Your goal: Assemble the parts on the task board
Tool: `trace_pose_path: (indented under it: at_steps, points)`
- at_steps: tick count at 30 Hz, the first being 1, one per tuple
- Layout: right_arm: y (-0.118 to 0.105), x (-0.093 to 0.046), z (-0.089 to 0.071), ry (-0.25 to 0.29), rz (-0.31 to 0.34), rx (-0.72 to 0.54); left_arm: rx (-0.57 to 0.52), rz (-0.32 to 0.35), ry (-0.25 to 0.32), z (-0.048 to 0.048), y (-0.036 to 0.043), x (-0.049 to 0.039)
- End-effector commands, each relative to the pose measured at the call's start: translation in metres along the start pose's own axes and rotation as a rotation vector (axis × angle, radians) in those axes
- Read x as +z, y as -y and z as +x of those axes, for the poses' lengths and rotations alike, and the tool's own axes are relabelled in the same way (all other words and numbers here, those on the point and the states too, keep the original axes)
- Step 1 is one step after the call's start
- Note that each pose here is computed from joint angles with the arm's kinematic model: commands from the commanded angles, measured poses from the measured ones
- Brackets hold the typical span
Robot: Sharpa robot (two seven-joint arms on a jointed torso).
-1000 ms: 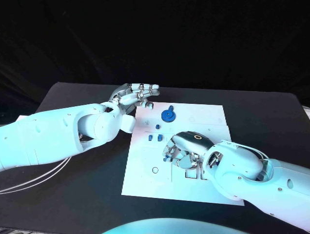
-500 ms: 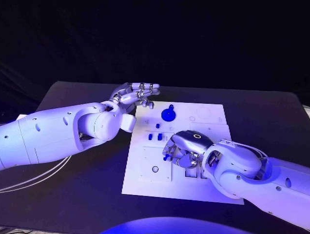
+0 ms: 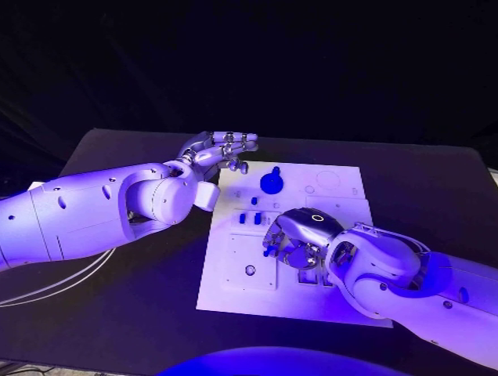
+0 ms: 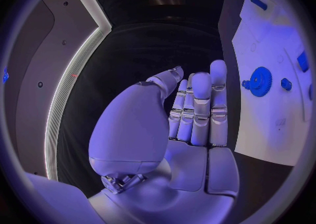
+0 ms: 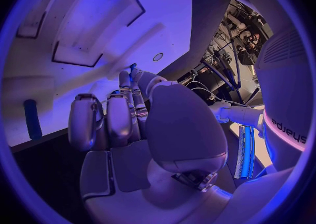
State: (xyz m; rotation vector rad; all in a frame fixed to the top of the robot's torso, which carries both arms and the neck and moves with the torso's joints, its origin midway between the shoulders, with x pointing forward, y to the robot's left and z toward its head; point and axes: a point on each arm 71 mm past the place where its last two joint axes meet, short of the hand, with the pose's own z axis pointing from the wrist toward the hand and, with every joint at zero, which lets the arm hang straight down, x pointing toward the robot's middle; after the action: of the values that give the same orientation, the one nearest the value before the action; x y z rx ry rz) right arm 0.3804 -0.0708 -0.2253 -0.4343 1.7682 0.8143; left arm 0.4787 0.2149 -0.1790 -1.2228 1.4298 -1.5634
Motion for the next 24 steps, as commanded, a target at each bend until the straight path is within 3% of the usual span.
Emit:
trace_pose_path:
  at_steps: [1, 6, 12, 24]
  points:
    - [-0.0016, 0.0005, 0.0026, -0.031, 0.004, -0.036, -0.012, 0.0, -0.021, 0.0025, 0.0002, 0.0]
    - [-0.0013, 0.0032, 0.0071, -0.083, 0.013, -0.053, -0.012, -0.001, -0.022, 0.0028, 0.0002, -0.0001]
    - [-0.0015, 0.0062, 0.0112, -0.109, 0.013, -0.062, -0.013, -0.002, -0.023, 0.0029, 0.0002, -0.0003]
    - [0.0001, 0.0068, 0.0099, -0.069, 0.009, -0.04, -0.013, -0.008, -0.032, 0.0031, -0.0001, -0.0005]
